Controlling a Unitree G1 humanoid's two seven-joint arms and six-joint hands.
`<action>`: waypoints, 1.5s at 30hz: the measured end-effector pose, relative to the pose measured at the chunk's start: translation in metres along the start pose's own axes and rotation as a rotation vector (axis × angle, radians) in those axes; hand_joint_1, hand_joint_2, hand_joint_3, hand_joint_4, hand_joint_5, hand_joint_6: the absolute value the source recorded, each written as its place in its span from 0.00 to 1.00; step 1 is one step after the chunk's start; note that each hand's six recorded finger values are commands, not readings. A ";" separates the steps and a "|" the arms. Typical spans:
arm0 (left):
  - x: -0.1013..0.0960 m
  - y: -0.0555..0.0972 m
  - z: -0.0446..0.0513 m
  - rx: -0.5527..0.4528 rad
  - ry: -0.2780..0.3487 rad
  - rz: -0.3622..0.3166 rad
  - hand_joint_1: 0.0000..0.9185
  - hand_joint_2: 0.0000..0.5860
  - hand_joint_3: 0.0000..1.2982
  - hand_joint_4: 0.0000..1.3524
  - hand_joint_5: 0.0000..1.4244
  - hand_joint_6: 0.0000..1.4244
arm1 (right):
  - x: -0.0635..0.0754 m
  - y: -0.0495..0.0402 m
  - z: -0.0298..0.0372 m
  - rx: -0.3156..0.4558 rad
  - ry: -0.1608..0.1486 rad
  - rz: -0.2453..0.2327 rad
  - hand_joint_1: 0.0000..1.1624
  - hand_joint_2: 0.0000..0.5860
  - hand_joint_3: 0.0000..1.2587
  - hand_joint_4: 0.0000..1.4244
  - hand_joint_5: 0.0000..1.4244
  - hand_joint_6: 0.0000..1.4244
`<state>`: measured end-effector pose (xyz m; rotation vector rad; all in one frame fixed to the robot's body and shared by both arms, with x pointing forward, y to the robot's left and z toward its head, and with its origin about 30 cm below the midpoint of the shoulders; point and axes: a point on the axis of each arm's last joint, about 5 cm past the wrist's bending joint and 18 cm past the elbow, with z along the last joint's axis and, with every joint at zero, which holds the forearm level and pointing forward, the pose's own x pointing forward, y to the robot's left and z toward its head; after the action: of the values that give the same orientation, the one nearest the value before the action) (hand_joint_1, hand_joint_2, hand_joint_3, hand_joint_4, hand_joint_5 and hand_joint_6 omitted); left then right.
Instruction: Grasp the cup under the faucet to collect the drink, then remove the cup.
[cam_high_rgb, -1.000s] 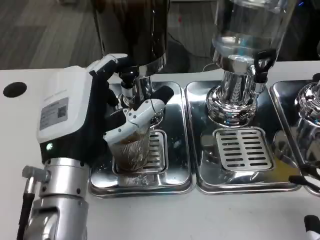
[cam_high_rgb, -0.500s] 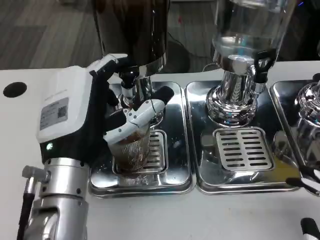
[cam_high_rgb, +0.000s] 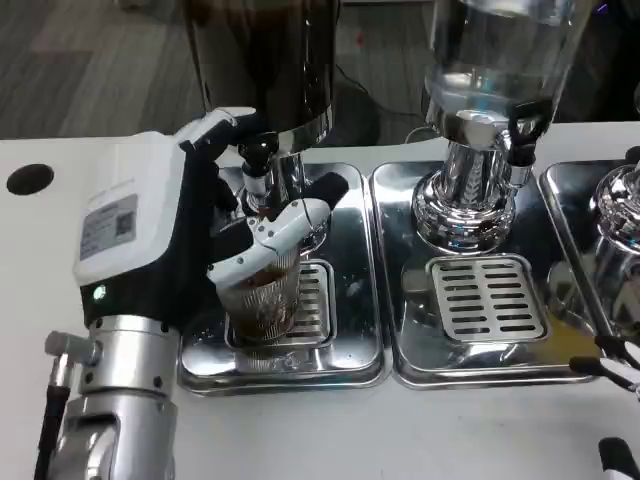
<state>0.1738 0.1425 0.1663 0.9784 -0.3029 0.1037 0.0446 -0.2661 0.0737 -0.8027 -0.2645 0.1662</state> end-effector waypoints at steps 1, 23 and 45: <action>0.000 0.000 0.0001 0.000 0.000 0.000 0.10 0.12 0.32 0.29 0.51 0.63 | 0.000 0.0000 0.0000 0.001 0.000 -0.001 0.40 0.83 0.20 0.07 0.04 0.00; -0.001 -0.003 -0.0023 -0.060 -0.005 -0.003 0.00 0.04 0.02 0.00 0.20 0.51 | 0.001 0.0023 -0.0003 0.033 0.013 -0.007 0.39 0.83 0.19 0.06 0.04 0.00; -0.024 0.017 -0.0153 0.204 0.022 -0.017 0.00 0.05 0.07 0.00 0.08 0.23 | 0.013 -0.0027 -0.0044 0.182 0.072 -0.041 0.49 0.27 0.15 0.05 0.04 0.00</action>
<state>0.1508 0.1657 0.1648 1.1813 -0.2673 0.1310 0.0579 -0.2679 0.0748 -0.6209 -0.1948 0.1206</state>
